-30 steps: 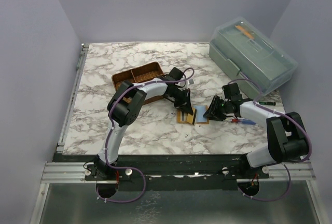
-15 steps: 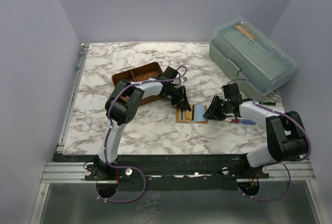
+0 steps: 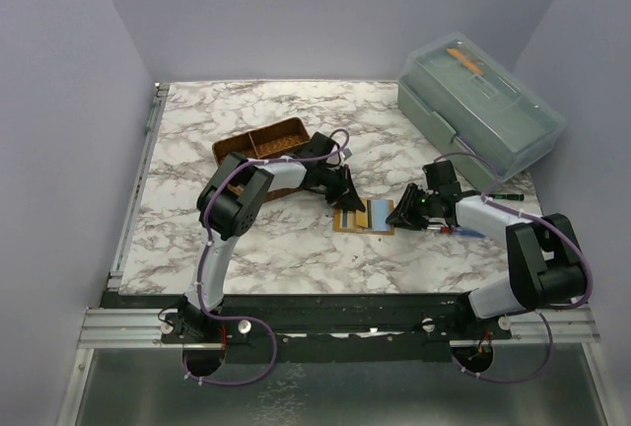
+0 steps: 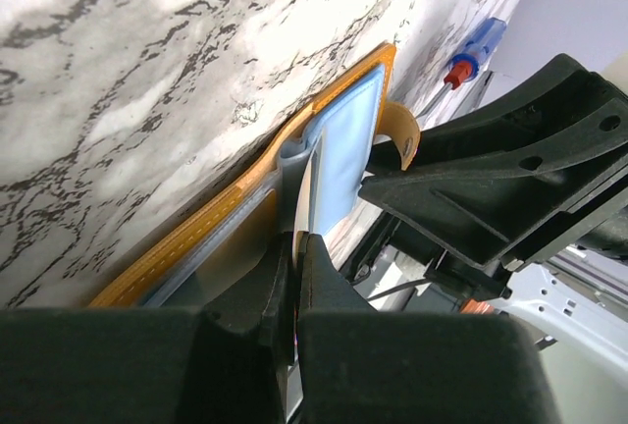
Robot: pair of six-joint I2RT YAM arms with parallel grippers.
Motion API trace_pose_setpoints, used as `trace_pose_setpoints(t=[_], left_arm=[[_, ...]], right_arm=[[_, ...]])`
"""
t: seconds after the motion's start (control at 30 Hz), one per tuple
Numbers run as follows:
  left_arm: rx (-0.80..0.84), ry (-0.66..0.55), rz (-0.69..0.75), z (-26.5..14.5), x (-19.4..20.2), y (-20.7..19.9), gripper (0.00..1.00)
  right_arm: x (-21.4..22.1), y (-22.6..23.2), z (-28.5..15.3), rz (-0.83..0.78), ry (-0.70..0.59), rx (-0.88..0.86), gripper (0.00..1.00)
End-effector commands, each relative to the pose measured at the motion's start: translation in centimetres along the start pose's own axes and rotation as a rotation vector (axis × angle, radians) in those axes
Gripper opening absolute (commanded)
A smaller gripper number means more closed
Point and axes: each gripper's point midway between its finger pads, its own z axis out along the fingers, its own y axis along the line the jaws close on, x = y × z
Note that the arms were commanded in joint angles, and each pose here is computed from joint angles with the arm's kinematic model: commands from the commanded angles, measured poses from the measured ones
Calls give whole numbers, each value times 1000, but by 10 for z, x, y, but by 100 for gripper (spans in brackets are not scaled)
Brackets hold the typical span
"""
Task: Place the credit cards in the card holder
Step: Insert the credit card into the card holder.
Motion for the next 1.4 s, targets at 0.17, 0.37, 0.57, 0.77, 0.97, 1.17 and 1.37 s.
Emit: trace_pose_setpoints(t=[0.17,0.37,0.57,0.77,0.97,1.17,1.37], left_arm=[[-15,-15,55,16,9,0,0],[-102,-80,93,6,10,10,32],[-242,-144,165,-9,7,17,52],[-318,-160,188,-16,7,20,57],[-368,-178,187,-22,7,21,60],[-298,-95,225,6,20,3,60],[-379,-146,239,-18,19,17,65]], right_arm=[[30,-23,6,52,85,67,34],[29,-24,4,48,78,74,34],[28,-25,5,41,76,79,34],[28,-26,7,39,80,82,34],[29,-26,7,37,84,83,34],[29,-25,10,35,89,74,34],[27,-21,11,32,93,59,34]])
